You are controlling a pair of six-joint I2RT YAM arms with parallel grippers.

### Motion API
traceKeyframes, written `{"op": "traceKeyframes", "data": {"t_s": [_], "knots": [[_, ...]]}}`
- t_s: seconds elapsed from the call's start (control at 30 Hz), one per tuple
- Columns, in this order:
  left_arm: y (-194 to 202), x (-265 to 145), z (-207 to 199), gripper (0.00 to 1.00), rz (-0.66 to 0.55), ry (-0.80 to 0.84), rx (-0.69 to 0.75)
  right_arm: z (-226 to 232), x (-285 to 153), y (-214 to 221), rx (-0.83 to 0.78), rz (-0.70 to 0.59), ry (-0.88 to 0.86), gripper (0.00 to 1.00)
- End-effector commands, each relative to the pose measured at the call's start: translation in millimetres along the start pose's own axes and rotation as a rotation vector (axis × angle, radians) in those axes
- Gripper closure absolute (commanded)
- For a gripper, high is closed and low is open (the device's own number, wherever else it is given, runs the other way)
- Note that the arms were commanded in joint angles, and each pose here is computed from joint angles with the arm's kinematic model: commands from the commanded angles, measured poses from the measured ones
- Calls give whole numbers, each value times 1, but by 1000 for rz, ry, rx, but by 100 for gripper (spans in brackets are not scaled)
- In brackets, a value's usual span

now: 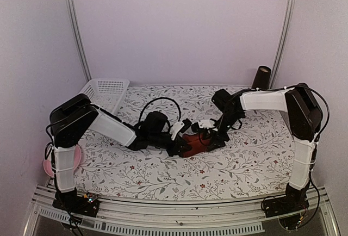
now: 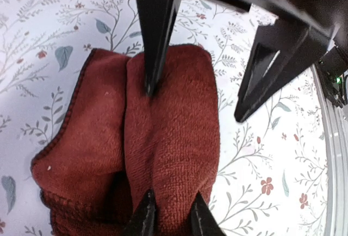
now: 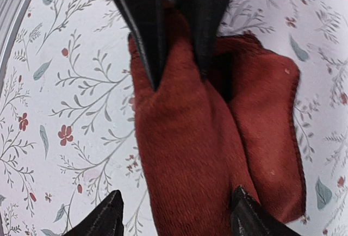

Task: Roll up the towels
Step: Roll the towel at the center of the board.

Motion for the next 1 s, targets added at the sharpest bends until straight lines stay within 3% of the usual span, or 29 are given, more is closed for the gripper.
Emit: {"op": "traceKeyframes", "data": {"t_s": [0.0, 0.2, 0.5, 0.73, 0.97], "knots": [[41, 0, 19, 83, 80, -61, -204, -25, -44, 14, 86, -47, 165, 30], [53, 3, 17, 80, 35, -19, -372, -32, -81, 9, 117, -139, 258, 23], [74, 13, 24, 78, -27, -11, -590, 0, -79, -1, 36, -281, 167, 30], [72, 23, 29, 77, -55, -59, -667, 30, -50, -6, -192, -256, 200, 35], [69, 30, 27, 76, -72, -78, -685, 9, -30, -10, -138, -204, 240, 35]]}}
Point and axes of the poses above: each gripper's point midway between its finger pads, its own x axis out along the fingers, its own z axis along the line the jaws close on, y = z × x, the point moved 6 cm from there along -x, back along the fingers, and after that the axes turned 2 degrees about -x, right-handed, at the moved point
